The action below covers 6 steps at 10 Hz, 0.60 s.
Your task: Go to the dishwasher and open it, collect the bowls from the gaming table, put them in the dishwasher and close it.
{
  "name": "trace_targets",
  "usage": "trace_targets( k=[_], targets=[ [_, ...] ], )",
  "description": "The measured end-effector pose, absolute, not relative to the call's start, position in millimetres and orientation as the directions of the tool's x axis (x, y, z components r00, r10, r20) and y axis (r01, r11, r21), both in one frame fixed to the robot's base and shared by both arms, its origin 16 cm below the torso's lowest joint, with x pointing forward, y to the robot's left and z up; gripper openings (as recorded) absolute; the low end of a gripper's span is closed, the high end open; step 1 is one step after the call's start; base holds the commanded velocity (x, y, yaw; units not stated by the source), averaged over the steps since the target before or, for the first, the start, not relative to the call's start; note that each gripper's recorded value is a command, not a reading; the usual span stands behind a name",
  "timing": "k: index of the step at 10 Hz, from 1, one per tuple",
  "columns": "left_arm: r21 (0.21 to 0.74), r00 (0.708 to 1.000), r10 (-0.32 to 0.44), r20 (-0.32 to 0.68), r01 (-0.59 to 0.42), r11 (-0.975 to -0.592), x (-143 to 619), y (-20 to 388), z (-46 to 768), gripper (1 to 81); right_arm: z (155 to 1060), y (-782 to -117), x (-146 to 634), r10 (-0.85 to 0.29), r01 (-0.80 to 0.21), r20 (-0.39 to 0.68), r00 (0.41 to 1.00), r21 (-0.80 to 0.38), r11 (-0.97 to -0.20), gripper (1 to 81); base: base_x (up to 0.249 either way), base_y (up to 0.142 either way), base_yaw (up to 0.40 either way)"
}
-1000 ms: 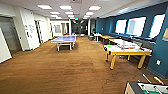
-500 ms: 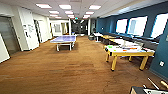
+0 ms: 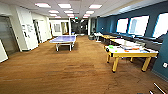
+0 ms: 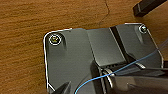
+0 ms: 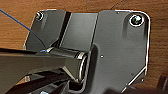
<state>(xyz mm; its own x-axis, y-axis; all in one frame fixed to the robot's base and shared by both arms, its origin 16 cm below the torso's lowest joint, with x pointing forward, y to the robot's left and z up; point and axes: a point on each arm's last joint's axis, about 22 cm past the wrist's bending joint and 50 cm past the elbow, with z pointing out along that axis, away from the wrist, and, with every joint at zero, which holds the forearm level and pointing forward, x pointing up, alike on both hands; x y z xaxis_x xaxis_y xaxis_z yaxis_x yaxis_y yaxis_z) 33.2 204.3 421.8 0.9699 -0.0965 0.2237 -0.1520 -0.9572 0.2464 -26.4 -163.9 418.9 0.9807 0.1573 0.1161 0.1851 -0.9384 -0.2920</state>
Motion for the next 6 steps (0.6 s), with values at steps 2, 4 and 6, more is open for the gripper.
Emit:
trace_targets(
  k=[2,4,6],
  targets=[
    [0.246,0.97,-0.097,0.222,-0.152,-0.957,33.0,204.3,421.7,81.1,418.8,-164.2,-26.6,0.157,0.184,0.115,0.981,-0.292,-0.939,81.1,0.185,0.0,0.0],
    [0.248,0.97,-0.096,0.223,-0.152,-0.957,33.3,202.9,421.8,81.1,418.9,-163.7,-26.8,0.157,0.184,0.115,0.981,-0.292,-0.938,81.1,0.185,0.0,0.0],
    [0.248,0.97,-0.096,0.222,-0.152,-0.957,32.6,202.9,421.7,81.1,418.8,-164.3,-26.6,0.157,0.184,0.115,0.981,-0.291,-0.939,81.1,0.185,0.0,0.0]
  ],
)
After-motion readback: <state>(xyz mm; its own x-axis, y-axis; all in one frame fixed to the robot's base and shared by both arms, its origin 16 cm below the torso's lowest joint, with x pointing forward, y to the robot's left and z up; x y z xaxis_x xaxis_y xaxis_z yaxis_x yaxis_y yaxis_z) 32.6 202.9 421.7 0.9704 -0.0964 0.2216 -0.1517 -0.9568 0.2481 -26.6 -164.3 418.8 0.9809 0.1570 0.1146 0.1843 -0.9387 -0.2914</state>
